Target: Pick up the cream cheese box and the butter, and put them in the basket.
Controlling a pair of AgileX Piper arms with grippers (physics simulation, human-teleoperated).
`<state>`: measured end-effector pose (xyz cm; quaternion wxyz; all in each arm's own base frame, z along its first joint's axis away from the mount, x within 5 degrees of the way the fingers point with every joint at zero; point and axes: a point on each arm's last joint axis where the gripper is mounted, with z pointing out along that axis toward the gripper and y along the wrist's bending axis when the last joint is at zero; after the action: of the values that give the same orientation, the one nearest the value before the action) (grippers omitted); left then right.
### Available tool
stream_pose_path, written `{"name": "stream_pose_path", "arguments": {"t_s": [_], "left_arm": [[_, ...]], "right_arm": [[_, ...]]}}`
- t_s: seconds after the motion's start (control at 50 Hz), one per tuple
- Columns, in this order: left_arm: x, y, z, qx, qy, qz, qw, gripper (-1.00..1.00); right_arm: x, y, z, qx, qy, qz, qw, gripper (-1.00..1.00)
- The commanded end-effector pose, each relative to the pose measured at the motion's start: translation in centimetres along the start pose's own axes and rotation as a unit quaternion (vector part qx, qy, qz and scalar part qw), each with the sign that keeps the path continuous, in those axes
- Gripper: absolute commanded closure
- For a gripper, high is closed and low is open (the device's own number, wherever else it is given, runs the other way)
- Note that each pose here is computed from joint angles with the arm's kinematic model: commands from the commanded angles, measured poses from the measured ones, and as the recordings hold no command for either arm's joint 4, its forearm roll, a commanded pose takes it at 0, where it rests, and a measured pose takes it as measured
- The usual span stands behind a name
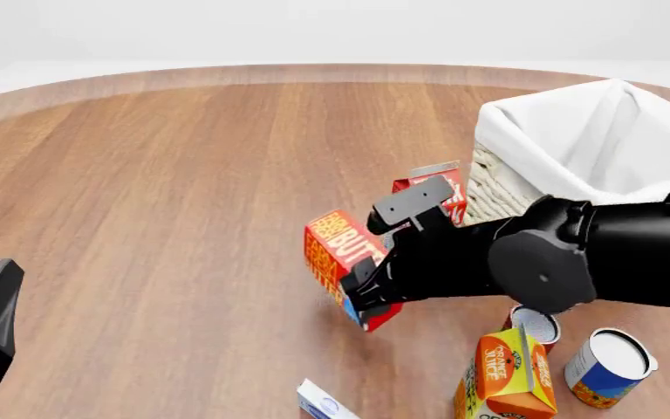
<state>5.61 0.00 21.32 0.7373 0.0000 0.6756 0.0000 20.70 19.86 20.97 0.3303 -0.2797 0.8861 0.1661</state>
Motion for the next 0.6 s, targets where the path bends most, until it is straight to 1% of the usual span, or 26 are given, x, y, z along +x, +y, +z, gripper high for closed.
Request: {"name": "stream_pose_path", "arguments": {"t_s": [0.02,0.08,0.3,0.6], "left_arm": [[0.0,0.0,0.0,0.0,0.0,0.0,1.0,-1.0],[0.0,0.0,0.0,0.0,0.0,0.0,1.0,-1.0],[0.0,0.0,0.0,0.0,0.0,0.0,1.0,-1.0],[0.0,0.0,0.0,0.0,0.0,0.0,1.0,-1.0]], "right_arm": [[-2.5,0.5,-3.1,-0.004,-0.039,-0.025,0.9989,1.0],[-3.0,0.6,-3.8,-0.005,-0.047,-0.028,0.9985,1.0],[-3.3,0.6,-5.4,-0.008,-0.071,-0.025,0.9971,1.0],[-5.3,-0.2,-8.5,0.004,-0.118,-0.022,0.9928,1.0]]}}
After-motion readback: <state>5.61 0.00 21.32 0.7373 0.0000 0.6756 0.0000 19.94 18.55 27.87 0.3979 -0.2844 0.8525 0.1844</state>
